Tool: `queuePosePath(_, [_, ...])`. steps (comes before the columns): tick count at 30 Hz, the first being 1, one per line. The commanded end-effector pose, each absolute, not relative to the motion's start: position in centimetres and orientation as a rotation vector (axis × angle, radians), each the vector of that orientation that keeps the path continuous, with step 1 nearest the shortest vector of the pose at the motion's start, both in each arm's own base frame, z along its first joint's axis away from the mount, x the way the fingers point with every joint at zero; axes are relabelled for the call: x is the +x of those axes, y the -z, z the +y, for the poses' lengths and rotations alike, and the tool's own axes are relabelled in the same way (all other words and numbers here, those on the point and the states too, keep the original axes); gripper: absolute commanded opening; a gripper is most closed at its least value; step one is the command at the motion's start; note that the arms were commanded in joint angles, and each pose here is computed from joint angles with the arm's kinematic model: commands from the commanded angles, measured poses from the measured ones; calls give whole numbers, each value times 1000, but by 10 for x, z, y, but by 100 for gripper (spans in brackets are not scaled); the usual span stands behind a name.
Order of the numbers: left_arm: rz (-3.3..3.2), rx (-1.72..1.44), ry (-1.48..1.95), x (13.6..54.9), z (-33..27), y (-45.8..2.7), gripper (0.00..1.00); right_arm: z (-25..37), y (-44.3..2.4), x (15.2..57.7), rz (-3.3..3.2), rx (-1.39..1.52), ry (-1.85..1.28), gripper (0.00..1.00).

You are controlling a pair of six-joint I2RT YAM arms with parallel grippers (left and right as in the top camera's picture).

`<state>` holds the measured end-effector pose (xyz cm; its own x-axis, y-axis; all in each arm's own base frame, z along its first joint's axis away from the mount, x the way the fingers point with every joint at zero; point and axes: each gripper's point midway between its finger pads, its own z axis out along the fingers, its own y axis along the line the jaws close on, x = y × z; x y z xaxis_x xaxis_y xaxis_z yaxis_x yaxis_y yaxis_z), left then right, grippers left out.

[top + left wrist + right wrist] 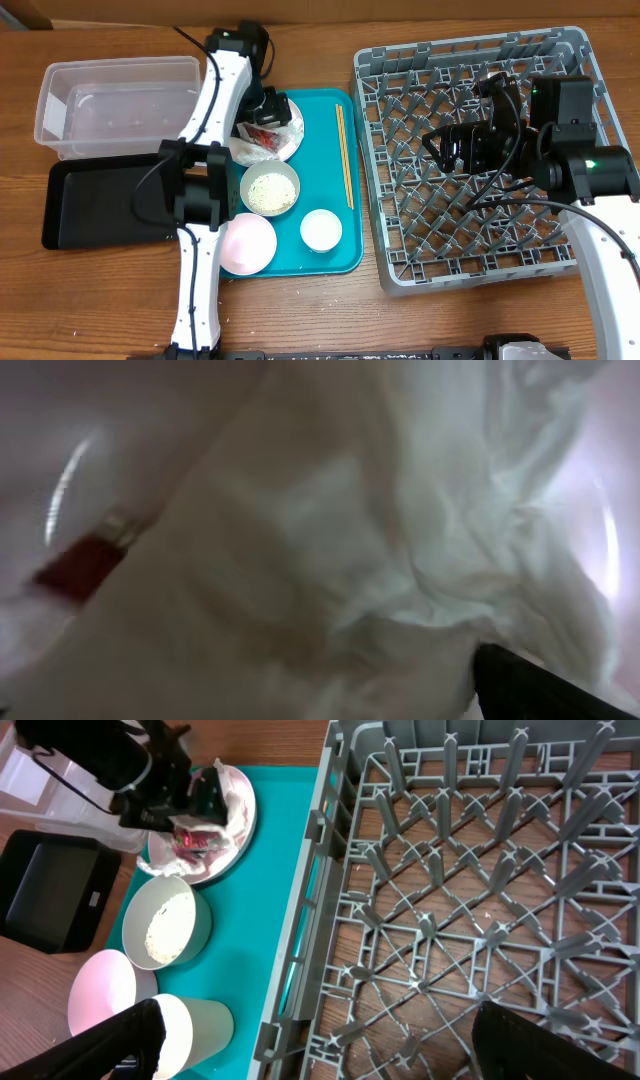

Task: Sort waste into correct bins and load items into the dishwasher
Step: 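Reach the left gripper to the white plate and grasp the tissue, then carry the tissue left and drop it into the clear plastic bin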

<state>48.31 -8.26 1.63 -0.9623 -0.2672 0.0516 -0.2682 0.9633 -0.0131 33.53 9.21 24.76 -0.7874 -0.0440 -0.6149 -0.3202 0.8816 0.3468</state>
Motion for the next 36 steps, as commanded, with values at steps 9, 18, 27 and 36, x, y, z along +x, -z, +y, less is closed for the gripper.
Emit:
queuePosePath(9, [-3065,424,-51,487,-90,-6,4,93,-259,338,2401,-263,-594,100])
queuePosePath(18, [-3158,371,-327,503,-99,-87,4,93,-257,335,2414,-261,-596,100])
queuePosePath(27, [-3396,444,-565,511,-77,-212,4,93,-257,335,2414,-261,-596,100])
queuePosePath(36, [-3552,1019,-534,510,83,-287,4,93,-257,335,2413,-261,-596,100])
